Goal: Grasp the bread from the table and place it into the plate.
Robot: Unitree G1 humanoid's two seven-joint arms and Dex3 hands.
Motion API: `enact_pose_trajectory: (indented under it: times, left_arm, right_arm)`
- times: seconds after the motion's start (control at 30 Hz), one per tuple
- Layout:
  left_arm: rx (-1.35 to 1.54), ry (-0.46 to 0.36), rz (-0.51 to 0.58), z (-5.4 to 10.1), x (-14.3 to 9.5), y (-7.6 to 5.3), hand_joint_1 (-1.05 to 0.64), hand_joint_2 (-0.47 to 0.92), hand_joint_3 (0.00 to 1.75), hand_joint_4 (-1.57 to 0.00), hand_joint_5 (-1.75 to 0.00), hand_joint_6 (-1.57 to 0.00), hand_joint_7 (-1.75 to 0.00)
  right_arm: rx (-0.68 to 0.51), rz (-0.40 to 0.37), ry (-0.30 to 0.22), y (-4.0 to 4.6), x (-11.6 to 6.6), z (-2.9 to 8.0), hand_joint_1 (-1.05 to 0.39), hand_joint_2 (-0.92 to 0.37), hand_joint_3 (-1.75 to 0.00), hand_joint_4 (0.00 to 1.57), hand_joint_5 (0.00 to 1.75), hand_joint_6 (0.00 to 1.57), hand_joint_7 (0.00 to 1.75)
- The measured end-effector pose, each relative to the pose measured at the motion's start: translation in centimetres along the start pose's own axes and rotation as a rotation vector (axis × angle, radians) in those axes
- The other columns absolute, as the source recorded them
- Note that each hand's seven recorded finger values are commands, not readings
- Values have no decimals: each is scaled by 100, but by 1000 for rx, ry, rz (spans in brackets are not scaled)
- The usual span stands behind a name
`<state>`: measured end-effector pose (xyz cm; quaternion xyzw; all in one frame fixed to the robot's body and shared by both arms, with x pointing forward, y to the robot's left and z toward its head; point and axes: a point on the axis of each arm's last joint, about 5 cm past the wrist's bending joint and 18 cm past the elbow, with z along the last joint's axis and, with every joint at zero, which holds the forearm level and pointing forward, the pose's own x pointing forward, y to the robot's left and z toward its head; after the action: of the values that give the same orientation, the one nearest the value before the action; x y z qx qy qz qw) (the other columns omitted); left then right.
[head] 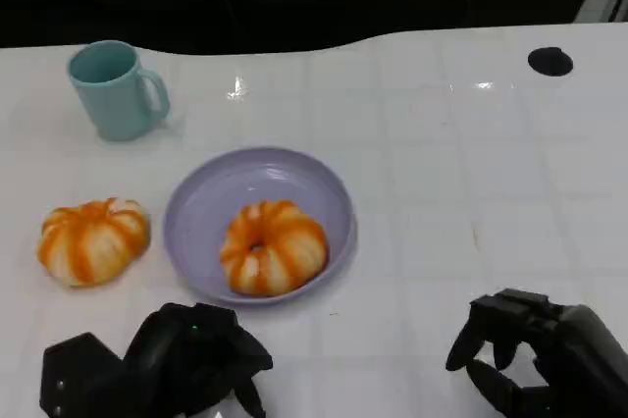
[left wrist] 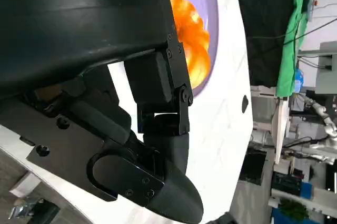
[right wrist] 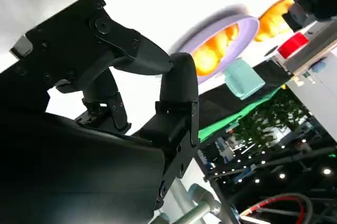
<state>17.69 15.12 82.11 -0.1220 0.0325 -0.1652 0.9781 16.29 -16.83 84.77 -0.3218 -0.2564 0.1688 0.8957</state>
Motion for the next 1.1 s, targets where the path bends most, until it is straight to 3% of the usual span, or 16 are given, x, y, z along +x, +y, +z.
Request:
enact_pose_trajectory:
  times: [0.33, 1.1]
  left_arm:
    - [5, 3, 6, 5, -10, 25, -105, 78, 0, -150, -92, -157, -48]
    - [7, -7, 8, 24, 12, 70, -105, 78, 0, -150, -93, -157, -49]
  right_arm:
    - [-12, 9, 41, 82, -100, -45, -34, -63, -101, 69, 175, 55, 159]
    - [43, -21, 35, 157, -16, -46, -37, -58, -101, 68, 175, 59, 152]
